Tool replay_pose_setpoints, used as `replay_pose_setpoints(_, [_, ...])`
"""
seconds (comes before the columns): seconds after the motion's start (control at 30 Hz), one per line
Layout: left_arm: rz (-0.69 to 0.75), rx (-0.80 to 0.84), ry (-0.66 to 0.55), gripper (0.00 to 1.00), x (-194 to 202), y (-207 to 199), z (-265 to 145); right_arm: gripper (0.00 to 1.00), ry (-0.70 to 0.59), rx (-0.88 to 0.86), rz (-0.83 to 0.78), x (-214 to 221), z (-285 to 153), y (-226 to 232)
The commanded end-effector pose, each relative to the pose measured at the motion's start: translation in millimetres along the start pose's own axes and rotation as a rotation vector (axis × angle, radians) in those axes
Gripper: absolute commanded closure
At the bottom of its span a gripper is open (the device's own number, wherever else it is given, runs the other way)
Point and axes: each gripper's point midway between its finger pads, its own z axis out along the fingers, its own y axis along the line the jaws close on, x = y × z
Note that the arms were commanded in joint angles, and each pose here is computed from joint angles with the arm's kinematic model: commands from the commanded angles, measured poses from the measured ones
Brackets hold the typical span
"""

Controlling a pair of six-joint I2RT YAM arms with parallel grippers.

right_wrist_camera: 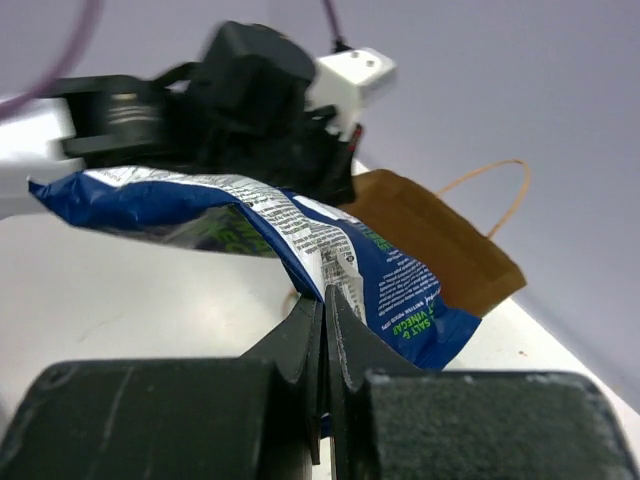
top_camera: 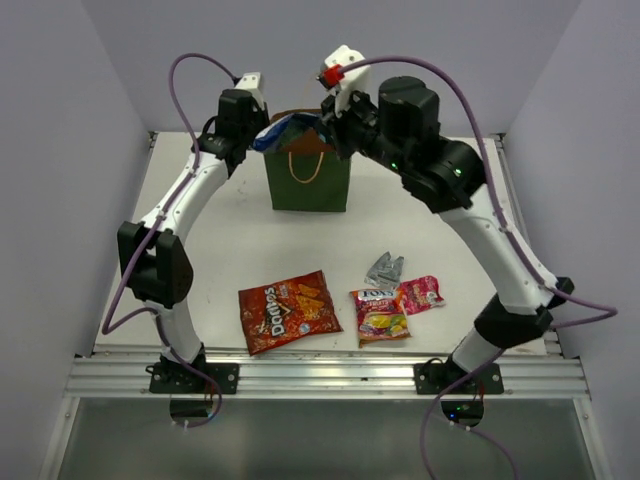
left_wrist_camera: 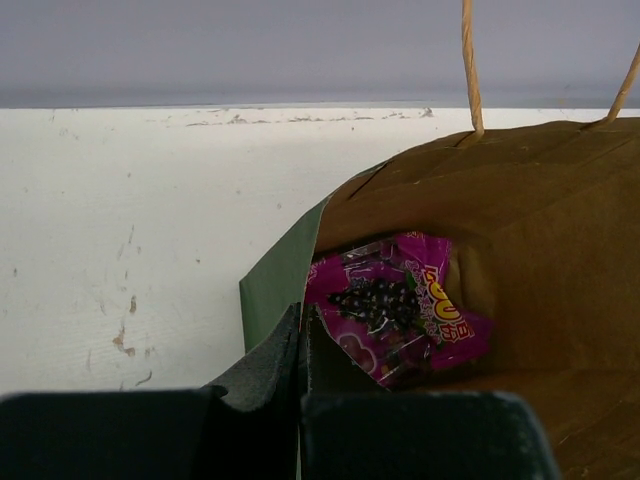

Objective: Place the snacks into the paper bag

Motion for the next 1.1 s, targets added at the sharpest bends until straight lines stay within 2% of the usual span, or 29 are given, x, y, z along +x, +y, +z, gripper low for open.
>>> replay_pose_setpoints(0.0, [0.001, 0.041, -0.107, 1.0, -41.0, -13.8, -10.5, 1.0, 0.029, 0.133, -0.037, 30.6, 67.7, -50.4])
replay_pose_setpoints(0.13, [-0.001, 0.039, -0.106, 1.0, -40.6, -13.5, -11.3, 1.0, 0.039, 0.131, 0.003, 52.0, 109.6, -70.3])
replay_pose_setpoints(0.37, [0.005, 0.039, -0.106, 1.0, -40.3, -13.1, -13.3, 1.0, 0.135, 0.135, 0.058, 108.8, 143.2, -89.5])
replay_pose_setpoints(0.57, [0.006, 0.039, -0.106, 1.0, -40.5, -12.5, -12.9, 1.0, 0.188, 0.189, 0.052, 133.2, 145.0, -103.5])
replay_pose_setpoints(0.9, [0.002, 0.038, -0.108, 1.0, -41.2, -10.1, -11.2, 1.0, 0.272, 0.295, 0.017, 160.7, 122.9, -147.2])
replay_pose_setpoints(1.07, [0.001, 0.035, -0.107, 1.0, -40.9, -8.2, -9.9, 1.0, 0.303, 0.301, 0.013, 172.4, 112.8, -152.3])
